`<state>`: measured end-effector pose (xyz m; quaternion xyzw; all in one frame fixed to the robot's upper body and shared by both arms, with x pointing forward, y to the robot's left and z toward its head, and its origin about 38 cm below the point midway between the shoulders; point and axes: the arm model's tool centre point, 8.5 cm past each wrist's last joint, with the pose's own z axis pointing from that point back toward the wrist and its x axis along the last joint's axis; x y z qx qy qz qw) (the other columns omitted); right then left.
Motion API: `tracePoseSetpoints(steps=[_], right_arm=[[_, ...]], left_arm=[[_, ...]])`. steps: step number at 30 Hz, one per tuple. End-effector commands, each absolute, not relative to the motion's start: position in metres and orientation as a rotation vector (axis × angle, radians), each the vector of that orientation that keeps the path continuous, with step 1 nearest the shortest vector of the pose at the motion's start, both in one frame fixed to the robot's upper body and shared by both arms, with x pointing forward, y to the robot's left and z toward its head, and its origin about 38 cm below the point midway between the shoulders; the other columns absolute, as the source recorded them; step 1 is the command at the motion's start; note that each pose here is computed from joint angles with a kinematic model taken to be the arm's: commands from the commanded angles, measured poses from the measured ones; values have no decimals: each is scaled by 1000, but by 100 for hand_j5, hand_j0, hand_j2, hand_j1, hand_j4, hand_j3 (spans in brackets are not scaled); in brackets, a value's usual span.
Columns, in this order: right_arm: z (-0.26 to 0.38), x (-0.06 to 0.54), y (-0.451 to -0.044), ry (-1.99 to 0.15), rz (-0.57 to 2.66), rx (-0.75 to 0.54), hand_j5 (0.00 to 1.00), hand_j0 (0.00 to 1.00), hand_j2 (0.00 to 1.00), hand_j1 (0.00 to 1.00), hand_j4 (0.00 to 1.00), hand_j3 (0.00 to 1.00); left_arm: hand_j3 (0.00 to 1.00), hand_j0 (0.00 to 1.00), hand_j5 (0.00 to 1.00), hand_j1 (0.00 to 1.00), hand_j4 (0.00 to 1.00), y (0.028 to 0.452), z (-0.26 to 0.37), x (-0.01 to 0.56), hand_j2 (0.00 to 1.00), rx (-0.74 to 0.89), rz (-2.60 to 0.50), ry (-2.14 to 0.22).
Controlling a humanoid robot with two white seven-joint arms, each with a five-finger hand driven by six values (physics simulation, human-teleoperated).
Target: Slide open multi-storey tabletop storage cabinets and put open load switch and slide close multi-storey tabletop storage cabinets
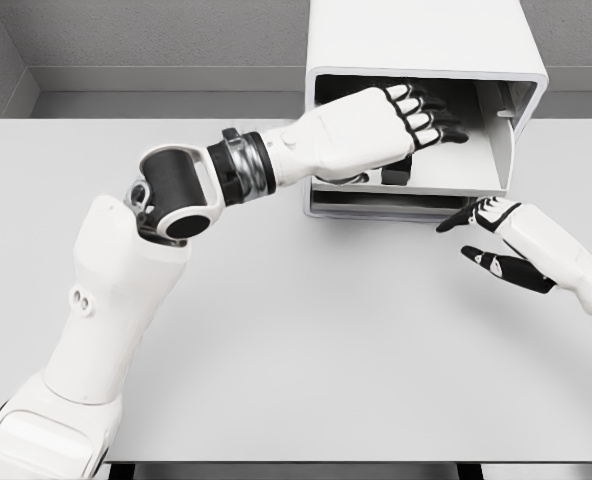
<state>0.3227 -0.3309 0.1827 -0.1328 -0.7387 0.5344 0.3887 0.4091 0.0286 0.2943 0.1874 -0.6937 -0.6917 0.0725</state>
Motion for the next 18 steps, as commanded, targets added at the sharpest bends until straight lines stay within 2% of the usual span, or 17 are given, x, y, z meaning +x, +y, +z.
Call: tracePoseSetpoints(steps=[1,3,6,9,11,13,15,18], right_arm=[[183,323,-331,-1881,1352,-334,64,64,64,64,64,64],[182,323,-331,-1880,1352,-332,64,64,64,64,64,64],[184,325,-330,-1884,1355,-336,64,64,64,64,64,64],[184,328,-325,-1887,1371,-328,64,64,64,64,64,64],[185,332,-319,-1893,1391,-320,64,64,64,64,64,64],[184,333,-318,-1891,1394,-316,64,64,64,64,64,64],[183,334,-317,-1890,1393,-311,64,64,64,64,64,64],[182,335,-316,-1886,1396,-306,64,64,64,64,64,64]], left_arm=[[100,100,100,100,100,27,311,396,100,596,-2064,-2156],[100,100,100,100,100,34,320,377,100,593,-2006,-2244],[100,100,100,100,100,79,347,386,100,469,-1717,-2405],[100,100,100,100,100,168,346,392,100,390,-1498,-2434],[100,100,100,100,100,232,319,386,100,409,-1329,-2366],[100,100,100,100,100,304,282,365,100,511,-1119,-2251],[100,100,100,100,100,349,256,344,100,531,-1015,-2168],[100,100,100,100,100,379,199,356,100,453,-897,-2014]])
